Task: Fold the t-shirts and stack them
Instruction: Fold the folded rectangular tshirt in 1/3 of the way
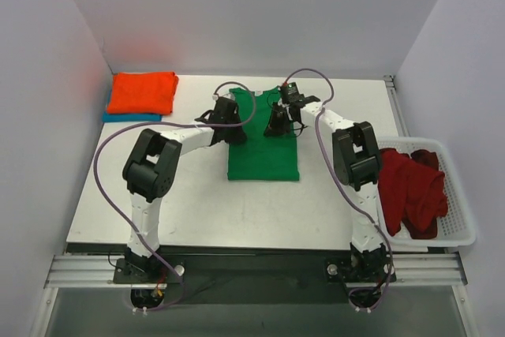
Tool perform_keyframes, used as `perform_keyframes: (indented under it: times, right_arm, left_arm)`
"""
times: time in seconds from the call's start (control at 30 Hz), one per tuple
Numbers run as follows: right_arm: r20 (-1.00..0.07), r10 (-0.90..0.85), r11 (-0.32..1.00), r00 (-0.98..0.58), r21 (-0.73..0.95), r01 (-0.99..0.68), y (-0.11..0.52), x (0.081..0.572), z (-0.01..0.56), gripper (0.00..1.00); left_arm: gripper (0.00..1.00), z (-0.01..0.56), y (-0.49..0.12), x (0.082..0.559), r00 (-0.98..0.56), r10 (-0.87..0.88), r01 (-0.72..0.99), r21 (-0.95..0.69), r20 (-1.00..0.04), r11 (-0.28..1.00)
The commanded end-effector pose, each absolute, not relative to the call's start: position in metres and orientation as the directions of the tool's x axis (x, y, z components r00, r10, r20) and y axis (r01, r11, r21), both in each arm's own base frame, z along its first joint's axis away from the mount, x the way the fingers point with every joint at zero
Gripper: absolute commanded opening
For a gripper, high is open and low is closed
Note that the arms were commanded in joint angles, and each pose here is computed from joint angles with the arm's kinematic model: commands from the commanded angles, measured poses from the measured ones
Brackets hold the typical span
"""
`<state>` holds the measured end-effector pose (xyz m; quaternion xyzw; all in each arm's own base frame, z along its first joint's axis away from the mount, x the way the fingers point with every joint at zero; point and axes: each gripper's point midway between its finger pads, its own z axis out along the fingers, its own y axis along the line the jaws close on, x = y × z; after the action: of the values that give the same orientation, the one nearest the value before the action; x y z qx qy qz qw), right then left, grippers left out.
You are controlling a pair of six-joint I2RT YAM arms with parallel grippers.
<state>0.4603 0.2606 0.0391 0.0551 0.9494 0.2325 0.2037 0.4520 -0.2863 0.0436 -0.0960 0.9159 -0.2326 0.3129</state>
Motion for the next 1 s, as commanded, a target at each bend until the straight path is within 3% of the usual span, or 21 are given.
perform_keyframes:
  times: [0.0, 0.3, 0.53, 0.57, 0.67, 0.77, 0.87, 0.97]
  right_arm:
    - [-0.322, 0.228, 0.866, -0.919, 0.498, 0.041, 0.255, 0.468, 0.035, 0.0]
    - [-0.227, 0.323, 0.827, -0.919, 0.54, 0.157, 0.219, 0.469, 0.014, 0.0]
    - [-0.295, 0.341, 0.778, -0.893, 0.622, 0.091, 0.214, 0.481, 0.069, 0.08]
    - [-0.315, 0.343, 0.782, -0.885, 0.618, 0.084, 0.212, 0.482, 0.077, 0.12]
    - [-0.352, 0.351, 0.777, -0.868, 0.626, 0.061, 0.209, 0.479, 0.102, 0.19]
    - [-0.363, 0.359, 0.773, -0.86, 0.633, 0.056, 0.21, 0.469, 0.117, 0.21]
    - [-0.326, 0.383, 0.743, -0.864, 0.665, 0.078, 0.219, 0.447, 0.119, 0.2]
    - [-0.284, 0.375, 0.704, -0.882, 0.706, 0.071, 0.238, 0.416, 0.111, 0.19]
  left_arm:
    - [0.0, 0.036, -0.268, 0.476, -0.774, -0.353, -0.059, -0.495, -0.525, 0.867]
    - [0.0, 0.0, -0.246, 0.467, -0.8, -0.396, -0.131, -0.513, -0.451, 0.849]
    - [0.02, 0.056, -0.251, 0.487, -0.739, -0.42, -0.019, -0.607, -0.527, 0.795]
    - [0.2, 0.075, -0.253, 0.491, -0.72, -0.422, 0.018, -0.622, -0.552, 0.783]
    - [0.41, 0.116, -0.255, 0.498, -0.677, -0.411, 0.096, -0.626, -0.611, 0.774]
    - [0.48, 0.143, -0.255, 0.492, -0.656, -0.404, 0.135, -0.626, -0.638, 0.768]
    - [0.45, 0.146, -0.254, 0.469, -0.673, -0.407, 0.119, -0.633, -0.617, 0.765]
    - [0.3, 0.128, -0.259, 0.427, -0.711, -0.414, 0.073, -0.645, -0.569, 0.761]
